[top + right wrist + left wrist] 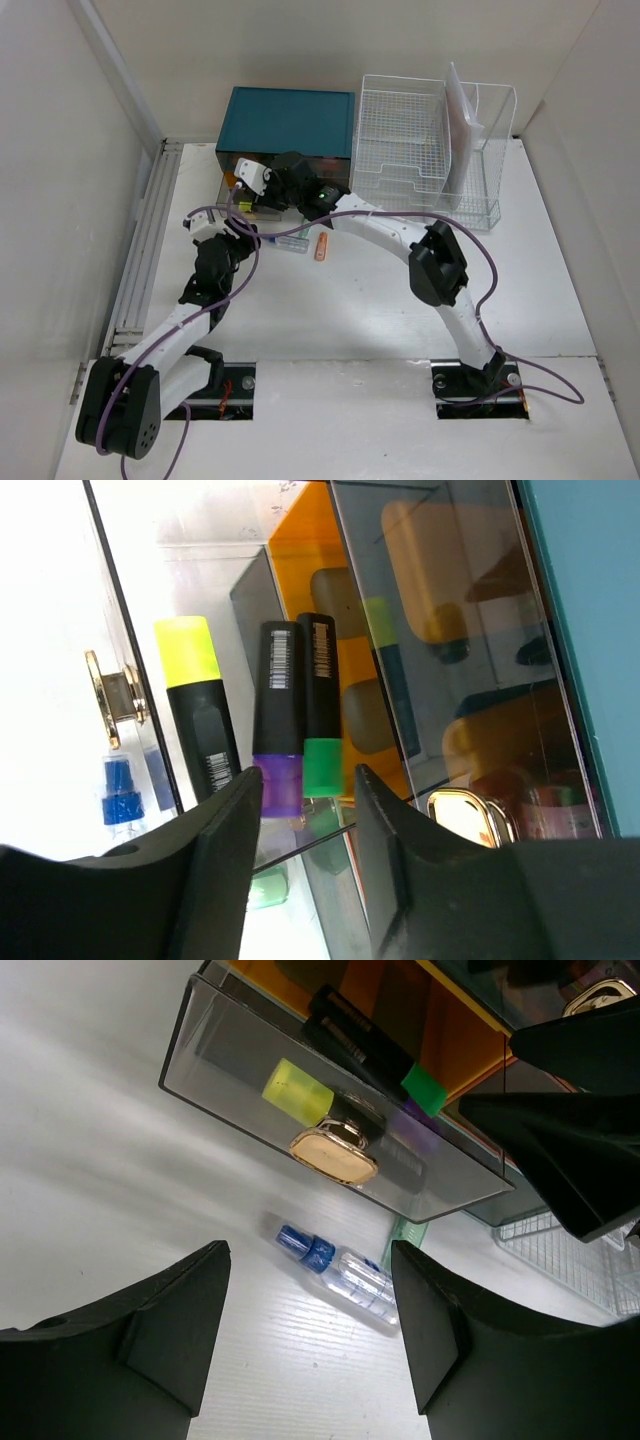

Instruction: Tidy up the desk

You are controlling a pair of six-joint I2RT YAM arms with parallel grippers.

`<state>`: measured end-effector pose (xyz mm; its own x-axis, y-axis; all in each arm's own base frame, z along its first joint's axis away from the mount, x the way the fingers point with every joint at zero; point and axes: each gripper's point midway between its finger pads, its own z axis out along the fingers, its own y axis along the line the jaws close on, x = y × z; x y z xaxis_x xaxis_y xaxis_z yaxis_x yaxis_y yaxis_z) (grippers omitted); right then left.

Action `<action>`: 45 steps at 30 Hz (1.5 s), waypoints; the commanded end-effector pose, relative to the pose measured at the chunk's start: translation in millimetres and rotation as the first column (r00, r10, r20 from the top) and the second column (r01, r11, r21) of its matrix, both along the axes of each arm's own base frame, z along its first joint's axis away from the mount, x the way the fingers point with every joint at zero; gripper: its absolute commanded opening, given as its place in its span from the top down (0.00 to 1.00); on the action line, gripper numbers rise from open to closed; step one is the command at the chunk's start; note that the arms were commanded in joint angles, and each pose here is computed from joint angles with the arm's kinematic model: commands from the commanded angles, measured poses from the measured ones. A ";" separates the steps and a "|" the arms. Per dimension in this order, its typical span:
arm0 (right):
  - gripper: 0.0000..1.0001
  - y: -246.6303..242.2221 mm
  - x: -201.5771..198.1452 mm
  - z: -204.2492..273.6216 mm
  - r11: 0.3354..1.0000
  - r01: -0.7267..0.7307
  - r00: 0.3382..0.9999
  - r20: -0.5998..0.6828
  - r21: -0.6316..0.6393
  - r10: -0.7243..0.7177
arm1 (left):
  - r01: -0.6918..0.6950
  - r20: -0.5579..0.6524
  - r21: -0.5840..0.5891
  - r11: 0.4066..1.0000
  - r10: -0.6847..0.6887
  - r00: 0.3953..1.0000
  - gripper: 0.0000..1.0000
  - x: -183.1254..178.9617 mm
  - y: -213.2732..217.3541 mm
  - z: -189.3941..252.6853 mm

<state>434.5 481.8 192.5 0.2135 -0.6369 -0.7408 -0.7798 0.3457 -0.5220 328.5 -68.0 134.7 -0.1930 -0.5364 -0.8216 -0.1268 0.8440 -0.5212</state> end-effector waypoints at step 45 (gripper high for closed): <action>0.12 -109.0 -20.1 23.0 0.577 0.648 0.755 -0.519 0.497 -0.401 | 0.198 0.170 -0.251 0.947 -0.158 0.973 0.41 78.6 4.2 31.7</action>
<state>392.8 364.9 188.6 -0.3772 -0.0491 -0.9248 -0.4872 0.8598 0.1530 391.7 -63.9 131.2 -0.2631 -0.7035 -0.6602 0.0059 0.6831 -0.7303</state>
